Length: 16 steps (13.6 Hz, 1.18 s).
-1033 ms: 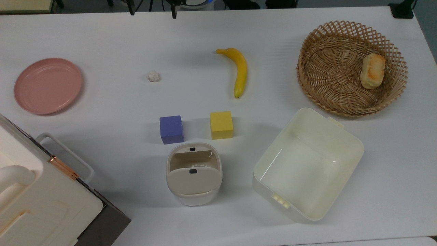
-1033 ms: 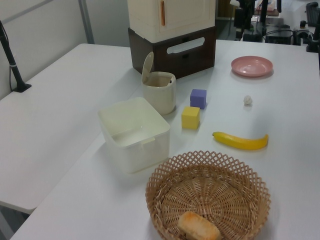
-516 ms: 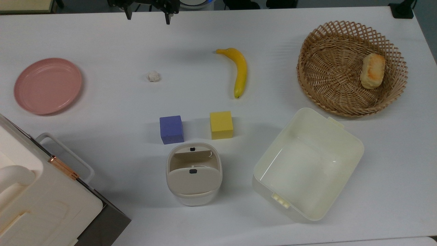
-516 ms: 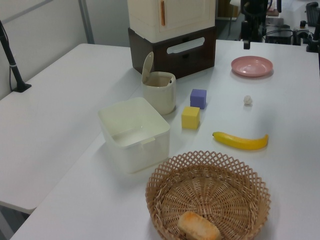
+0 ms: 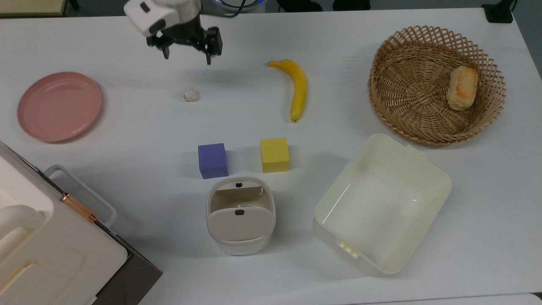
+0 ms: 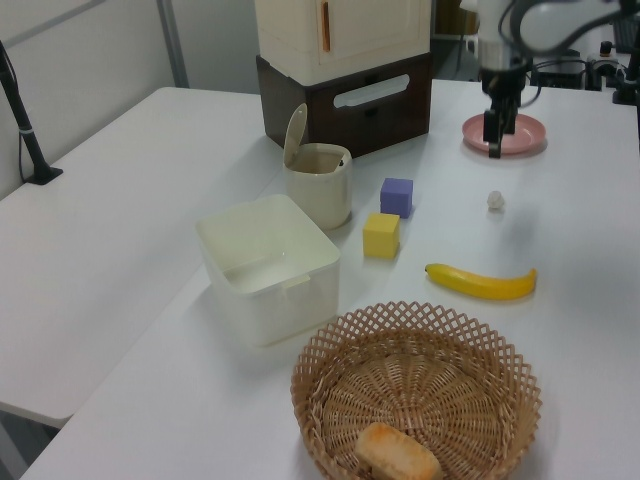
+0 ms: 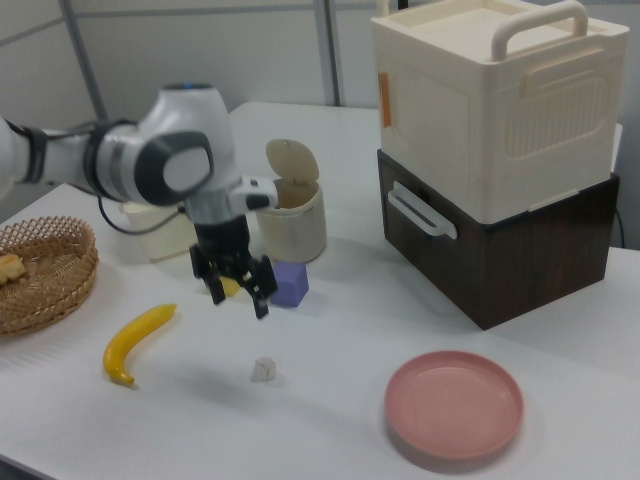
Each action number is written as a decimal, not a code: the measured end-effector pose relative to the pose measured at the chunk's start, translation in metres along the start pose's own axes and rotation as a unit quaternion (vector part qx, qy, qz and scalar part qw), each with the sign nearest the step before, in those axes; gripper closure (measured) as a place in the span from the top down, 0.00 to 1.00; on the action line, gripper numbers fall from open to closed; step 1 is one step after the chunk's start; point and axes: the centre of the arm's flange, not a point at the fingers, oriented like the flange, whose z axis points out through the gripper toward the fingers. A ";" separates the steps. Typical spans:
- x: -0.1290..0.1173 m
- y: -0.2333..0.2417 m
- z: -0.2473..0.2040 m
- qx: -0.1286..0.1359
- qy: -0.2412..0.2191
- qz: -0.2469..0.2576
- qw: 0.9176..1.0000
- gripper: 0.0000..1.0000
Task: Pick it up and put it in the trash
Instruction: 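Move the open gripper over the small white paper ball, then lower the gripper and close it on the white paper ball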
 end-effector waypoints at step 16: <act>0.012 0.011 0.105 -0.019 -0.017 -0.011 1.000 0.75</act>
